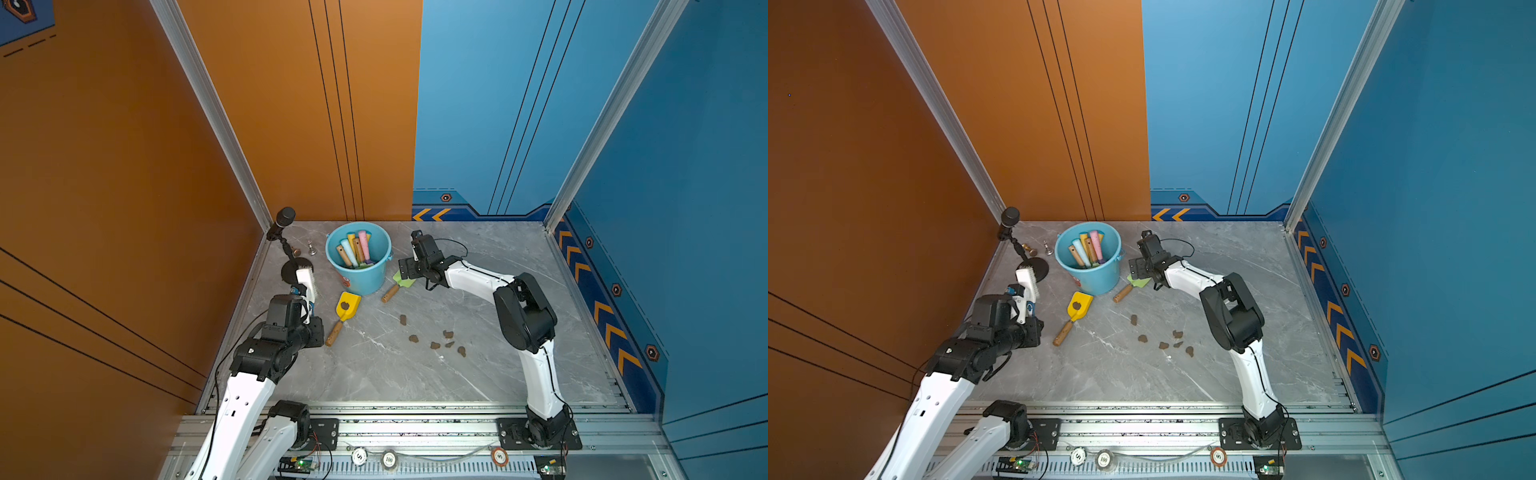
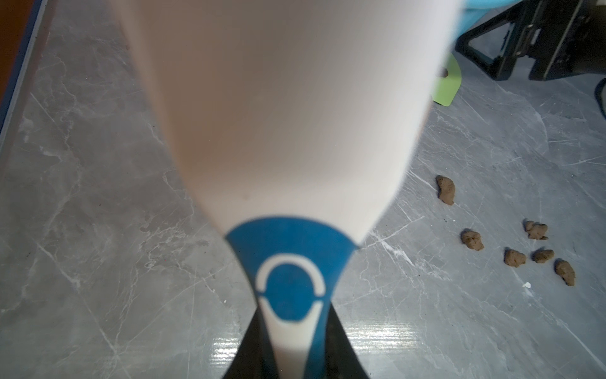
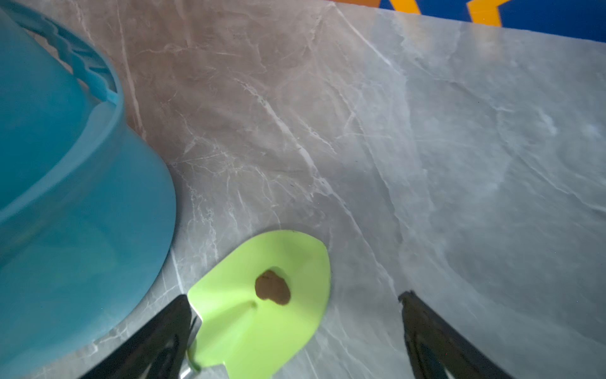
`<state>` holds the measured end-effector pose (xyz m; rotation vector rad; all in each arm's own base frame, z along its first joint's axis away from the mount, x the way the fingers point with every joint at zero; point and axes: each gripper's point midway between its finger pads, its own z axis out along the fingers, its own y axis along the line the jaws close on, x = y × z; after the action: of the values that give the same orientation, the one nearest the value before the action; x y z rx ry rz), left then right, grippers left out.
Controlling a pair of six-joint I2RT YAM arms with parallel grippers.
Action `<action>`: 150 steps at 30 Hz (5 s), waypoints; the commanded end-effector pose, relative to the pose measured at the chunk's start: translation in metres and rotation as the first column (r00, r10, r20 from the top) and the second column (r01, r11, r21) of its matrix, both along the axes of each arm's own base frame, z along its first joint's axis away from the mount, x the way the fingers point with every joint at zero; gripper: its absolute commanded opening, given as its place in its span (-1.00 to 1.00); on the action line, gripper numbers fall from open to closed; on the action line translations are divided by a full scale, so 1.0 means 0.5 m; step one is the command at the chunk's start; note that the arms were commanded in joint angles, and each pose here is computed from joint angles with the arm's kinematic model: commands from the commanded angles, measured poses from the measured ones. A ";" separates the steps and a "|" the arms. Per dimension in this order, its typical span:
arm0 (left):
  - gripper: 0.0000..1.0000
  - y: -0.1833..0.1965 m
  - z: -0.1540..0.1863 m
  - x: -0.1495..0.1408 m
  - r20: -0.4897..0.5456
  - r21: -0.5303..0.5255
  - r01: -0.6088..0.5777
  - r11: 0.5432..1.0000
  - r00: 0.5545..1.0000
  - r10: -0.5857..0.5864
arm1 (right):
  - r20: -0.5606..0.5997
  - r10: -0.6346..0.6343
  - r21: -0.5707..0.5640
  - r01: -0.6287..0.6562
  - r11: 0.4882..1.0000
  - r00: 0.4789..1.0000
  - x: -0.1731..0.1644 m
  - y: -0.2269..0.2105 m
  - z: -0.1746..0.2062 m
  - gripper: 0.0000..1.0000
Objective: Brush the soil off the hand trowel and place it into the bucket
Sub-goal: Move the hand trowel to the center of the board, then pick up the hand trowel from the center of the board.
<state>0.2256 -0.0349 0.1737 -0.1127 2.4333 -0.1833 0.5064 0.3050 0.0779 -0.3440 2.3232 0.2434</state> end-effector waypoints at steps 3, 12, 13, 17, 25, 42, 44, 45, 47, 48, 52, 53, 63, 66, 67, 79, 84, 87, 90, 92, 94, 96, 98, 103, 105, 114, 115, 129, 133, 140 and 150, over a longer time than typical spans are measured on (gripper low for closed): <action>-1.00 -0.001 -0.005 0.004 0.004 -0.009 0.003 1.000 1.000 -0.003 | -0.002 0.036 -0.002 -0.036 0.999 0.999 0.044 0.036 -0.011 0.99; -1.00 0.004 0.001 0.002 0.021 -0.001 -0.008 1.000 1.000 0.008 | -0.059 -0.014 -0.057 0.011 0.998 0.998 0.055 0.027 -0.080 0.99; -1.00 0.004 0.001 0.002 0.022 -0.002 -0.007 1.000 1.000 0.007 | -0.080 -0.012 -0.063 0.007 0.998 0.997 0.054 0.026 -0.086 0.99; -1.00 0.004 0.003 0.002 0.025 -0.003 -0.008 1.000 1.000 0.008 | -0.132 -0.021 -0.113 0.006 0.994 0.991 0.043 0.017 -0.107 1.00; -1.00 0.005 0.008 -0.002 0.044 -0.004 -0.007 1.000 0.999 0.007 | -0.193 -0.062 -0.265 0.009 0.964 0.979 0.001 -0.017 -0.129 0.97; -1.00 -0.005 0.022 -0.011 0.081 -0.011 0.022 1.000 0.996 -0.021 | -0.284 -0.134 -0.310 0.042 0.950 0.950 -0.153 -0.096 -0.110 0.94; -1.00 -0.007 0.023 -0.011 0.083 -0.010 0.024 1.000 0.996 -0.023 | -0.290 -0.140 -0.297 0.050 0.954 0.947 -0.175 -0.105 -0.107 0.93; -1.00 -0.008 0.023 -0.012 0.084 -0.009 0.029 1.000 0.996 -0.028 | -0.293 -0.141 -0.288 0.053 0.956 0.946 -0.187 -0.108 -0.107 0.93; -1.00 -0.011 0.024 -0.012 0.087 -0.009 0.035 0.999 0.996 -0.034 | -0.296 -0.150 -0.282 0.063 0.957 0.943 -0.206 -0.117 -0.105 0.92; -1.00 -0.012 0.024 -0.013 0.089 -0.010 0.037 0.999 0.995 -0.036 | -0.300 -0.152 -0.280 0.065 0.958 0.942 -0.216 -0.119 -0.104 0.91; -1.00 -0.016 0.027 -0.015 0.096 -0.007 0.046 0.999 0.994 -0.046 | -0.308 -0.150 -0.264 0.067 0.962 0.940 -0.255 -0.123 -0.095 0.88; -1.00 -0.017 0.027 -0.015 0.097 -0.006 0.048 0.999 0.994 -0.048 | -0.310 -0.147 -0.261 0.065 0.963 0.939 -0.265 -0.123 -0.097 0.88; -1.00 -0.022 0.031 -0.018 0.106 -0.003 0.061 0.998 0.993 -0.060 | -0.296 -0.070 -0.166 0.021 0.986 0.953 -0.328 -0.121 -0.047 0.88; -1.00 -0.023 0.029 -0.018 0.102 -0.003 0.062 0.998 0.993 -0.061 | -0.247 -0.045 -0.147 0.009 0.989 0.968 -0.314 -0.113 -0.003 0.84; -1.00 -0.022 0.029 -0.018 0.103 -0.003 0.062 0.998 0.993 -0.061 | -0.239 -0.025 -0.123 -0.005 0.992 0.971 -0.312 -0.104 0.012 0.82; -1.00 -0.021 0.028 -0.019 0.103 -0.001 0.060 0.998 0.993 -0.059 | -0.174 0.268 0.140 -0.246 0.959 0.948 -0.285 0.081 0.057 0.52; -1.00 -0.023 0.027 -0.019 0.100 -0.002 0.064 0.998 0.993 -0.063 | -0.216 0.234 0.164 -0.201 0.966 0.948 -0.224 0.079 0.017 0.36; -1.00 -0.022 0.028 -0.019 0.101 0.000 0.061 0.998 0.993 -0.061 | -0.240 0.244 0.161 -0.210 0.964 0.939 -0.211 0.077 -0.003 0.33; -1.00 -0.022 0.028 -0.019 0.101 0.000 0.059 0.998 0.993 -0.059 | -0.260 0.247 0.118 -0.224 0.968 0.933 -0.205 0.071 -0.015 0.26; -1.00 -0.022 0.027 -0.018 0.100 0.000 0.059 0.998 0.993 -0.059 | -0.286 0.261 0.111 -0.239 0.965 0.922 -0.209 0.072 -0.045 0.25; -1.00 -0.021 0.027 -0.018 0.099 0.001 0.058 0.998 0.993 -0.058 | -0.296 0.268 0.116 -0.244 0.963 0.917 -0.207 0.074 -0.059 0.22; -1.00 -0.022 0.027 -0.018 0.099 0.000 0.059 0.998 0.993 -0.059 | -0.316 0.282 0.138 -0.251 0.958 0.906 -0.207 0.079 -0.071 0.19; -1.00 -0.021 0.027 -0.018 0.099 0.000 0.058 0.998 0.993 -0.058 | -0.328 0.280 0.145 -0.245 0.959 0.902 -0.202 0.078 -0.082 0.13; -1.00 -0.022 0.025 -0.018 0.095 0.000 0.058 0.998 0.994 -0.057 | -0.336 0.275 0.165 -0.231 0.959 0.901 -0.188 0.074 -0.095 0.04; -1.00 -0.024 0.024 -0.017 0.092 -0.003 0.061 0.998 0.994 -0.061 | -0.336 0.277 0.174 -0.230 0.958 0.900 -0.184 0.073 -0.098 0.03; -1.00 -0.027 0.022 -0.017 0.084 -0.006 0.068 0.998 0.994 -0.067 | -0.363 0.323 0.239 -0.248 0.939 0.874 -0.177 0.078 -0.103 -0.06; -1.00 -0.027 0.021 -0.017 0.081 -0.006 0.067 0.998 0.994 -0.067 | -0.366 0.325 0.244 -0.247 0.938 0.872 -0.177 0.077 -0.104 -0.09; -1.00 -0.029 0.018 -0.014 0.074 -0.011 0.073 0.997 0.995 -0.072 | -0.341 0.300 0.238 -0.226 0.944 0.891 -0.174 0.065 -0.086 -0.54; -1.00 -0.031 0.018 -0.015 0.073 -0.012 0.079 0.997 0.994 -0.078 | -0.315 0.279 0.236 -0.210 0.949 0.907 -0.171 0.059 -0.057 -0.64; -1.00 -0.056 0.027 -0.017 0.083 -0.014 0.148 0.989 0.986 -0.146 | -0.229 0.096 0.195 -0.051 0.980 0.969 -0.152 0.010 0.044 -0.77; -1.00 -0.241 0.022 -0.045 -0.056 0.156 0.474 0.867 0.880 -0.471 | 0.014 -0.218 0.195 0.211 0.958 0.976 -0.101 -0.090 0.172 -0.78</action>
<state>0.1992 -0.1453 0.1824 0.5168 2.4315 -0.2858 0.4439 0.2785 0.1531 -0.1237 2.3321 0.4427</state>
